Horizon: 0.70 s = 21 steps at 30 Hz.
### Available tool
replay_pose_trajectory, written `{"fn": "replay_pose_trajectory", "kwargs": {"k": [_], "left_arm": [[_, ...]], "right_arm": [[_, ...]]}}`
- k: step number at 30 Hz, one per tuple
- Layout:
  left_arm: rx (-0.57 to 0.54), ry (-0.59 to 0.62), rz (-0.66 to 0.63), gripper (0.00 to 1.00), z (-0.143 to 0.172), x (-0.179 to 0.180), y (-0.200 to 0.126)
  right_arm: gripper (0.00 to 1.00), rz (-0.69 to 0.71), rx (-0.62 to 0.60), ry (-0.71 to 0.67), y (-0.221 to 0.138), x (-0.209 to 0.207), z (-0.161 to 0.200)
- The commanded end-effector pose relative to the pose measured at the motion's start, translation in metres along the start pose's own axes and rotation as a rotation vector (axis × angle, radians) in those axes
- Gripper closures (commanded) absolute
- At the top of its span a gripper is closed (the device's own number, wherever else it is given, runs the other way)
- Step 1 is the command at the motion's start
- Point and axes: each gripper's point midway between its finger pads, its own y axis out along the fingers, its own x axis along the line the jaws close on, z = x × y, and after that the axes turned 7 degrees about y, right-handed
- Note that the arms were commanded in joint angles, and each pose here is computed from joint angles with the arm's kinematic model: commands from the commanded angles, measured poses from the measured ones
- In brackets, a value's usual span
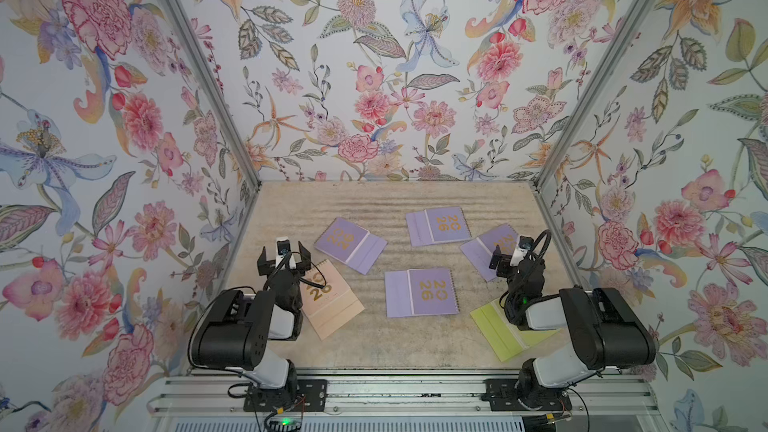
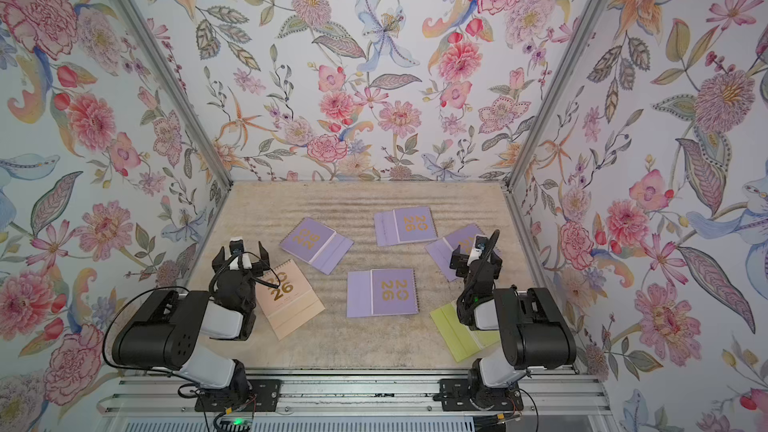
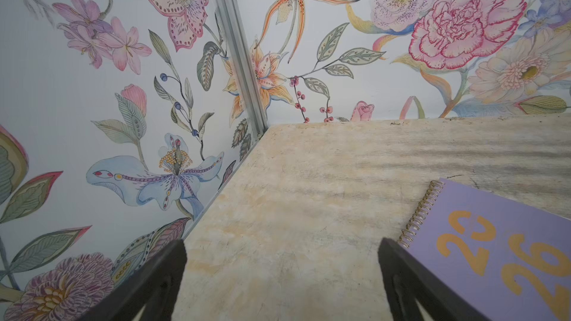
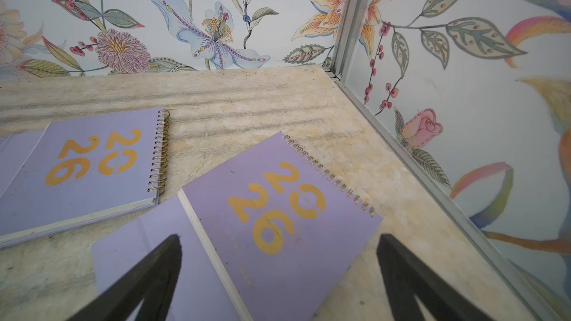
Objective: Stack the calendars
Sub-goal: Adjust the calendar at the center of the board.
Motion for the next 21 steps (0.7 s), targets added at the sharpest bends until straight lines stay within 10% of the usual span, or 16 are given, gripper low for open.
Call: {"fn": "replay_pose_trajectory", "kwargs": {"k": [1, 21], "left_arm": [[-0.028, -0.004, 0.000, 0.00, -0.0094, -0.0005, 0.0024], [-0.025, -0.005, 0.003, 0.00, -0.0085, -0.0004, 0.0031]], "right_arm": [[0.01, 0.001, -0.023, -0.008, 0.0019, 0.0014, -0.0079], [0.01, 0.001, -0.021, -0.007, 0.0020, 0.0010, -0.0075]]}}
